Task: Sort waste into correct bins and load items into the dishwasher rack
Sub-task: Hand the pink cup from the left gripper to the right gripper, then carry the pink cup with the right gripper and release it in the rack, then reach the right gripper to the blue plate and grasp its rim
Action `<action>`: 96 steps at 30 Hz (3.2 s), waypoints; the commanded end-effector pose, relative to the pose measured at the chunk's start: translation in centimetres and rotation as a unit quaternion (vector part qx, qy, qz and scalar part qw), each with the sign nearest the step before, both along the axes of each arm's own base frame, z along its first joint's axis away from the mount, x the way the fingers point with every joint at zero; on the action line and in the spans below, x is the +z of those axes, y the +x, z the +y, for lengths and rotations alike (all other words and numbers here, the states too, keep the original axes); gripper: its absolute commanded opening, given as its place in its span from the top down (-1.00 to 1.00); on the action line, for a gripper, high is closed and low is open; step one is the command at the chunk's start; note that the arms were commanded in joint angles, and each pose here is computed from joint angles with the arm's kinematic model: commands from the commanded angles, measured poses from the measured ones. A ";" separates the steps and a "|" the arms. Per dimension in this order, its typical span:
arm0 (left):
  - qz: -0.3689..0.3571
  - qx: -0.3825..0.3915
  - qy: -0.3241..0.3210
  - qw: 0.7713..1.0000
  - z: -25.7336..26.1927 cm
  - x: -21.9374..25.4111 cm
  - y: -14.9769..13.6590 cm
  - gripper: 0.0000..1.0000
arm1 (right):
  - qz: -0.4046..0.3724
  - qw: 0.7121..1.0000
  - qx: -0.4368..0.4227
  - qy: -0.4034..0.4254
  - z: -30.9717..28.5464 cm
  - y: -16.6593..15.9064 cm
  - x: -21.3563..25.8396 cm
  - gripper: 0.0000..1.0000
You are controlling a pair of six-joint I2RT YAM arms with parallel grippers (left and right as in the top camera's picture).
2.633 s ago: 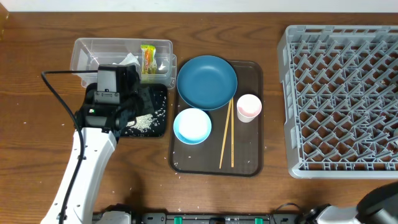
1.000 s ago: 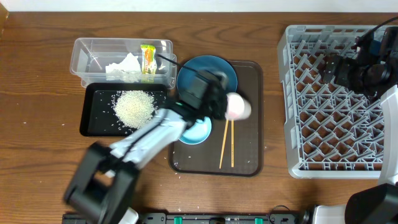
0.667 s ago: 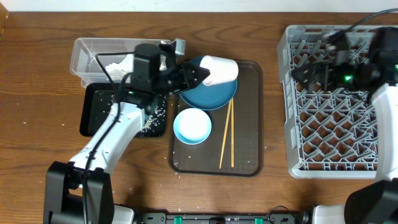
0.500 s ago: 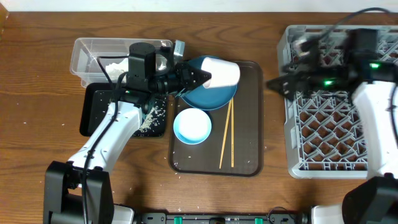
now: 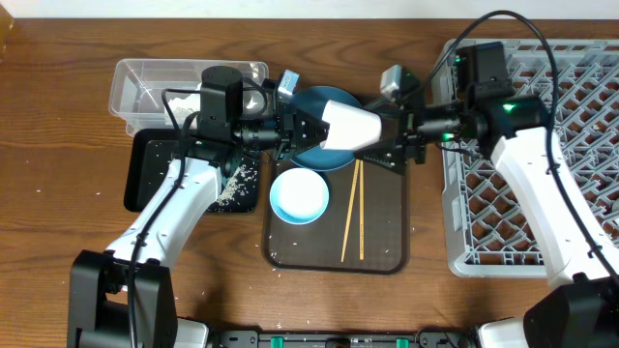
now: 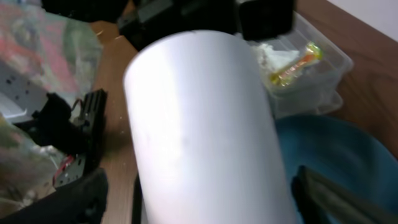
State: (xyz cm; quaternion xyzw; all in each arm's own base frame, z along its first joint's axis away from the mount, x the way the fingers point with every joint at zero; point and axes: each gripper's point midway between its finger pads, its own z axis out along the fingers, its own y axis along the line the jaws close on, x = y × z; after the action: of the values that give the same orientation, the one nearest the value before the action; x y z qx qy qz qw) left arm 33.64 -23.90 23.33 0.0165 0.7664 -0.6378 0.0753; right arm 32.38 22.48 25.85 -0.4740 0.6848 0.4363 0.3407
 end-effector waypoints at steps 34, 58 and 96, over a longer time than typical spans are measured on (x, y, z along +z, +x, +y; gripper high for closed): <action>-0.059 0.175 0.377 0.908 12.9 -8.6 0.8 0.21 | 0.162 0.718 -0.622 -0.269 -27.6 5.9 -0.8 0.98; -0.137 0.254 0.419 0.861 16.1 -3.1 0.0 0.21 | 0.404 0.458 -0.745 -0.267 -49.1 1.9 -7.7 0.98; -0.055 0.234 0.488 0.839 18.0 -7.2 -1.9 0.05 | 0.245 0.812 -0.482 -0.220 -18.5 17.2 -4.4 -0.99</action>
State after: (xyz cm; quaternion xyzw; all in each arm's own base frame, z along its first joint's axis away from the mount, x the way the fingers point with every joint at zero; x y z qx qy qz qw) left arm 31.58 -6.30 16.37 -0.0953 0.9514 -0.1559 0.2477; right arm 49.35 -0.80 21.34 0.0366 0.9644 0.1566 0.2097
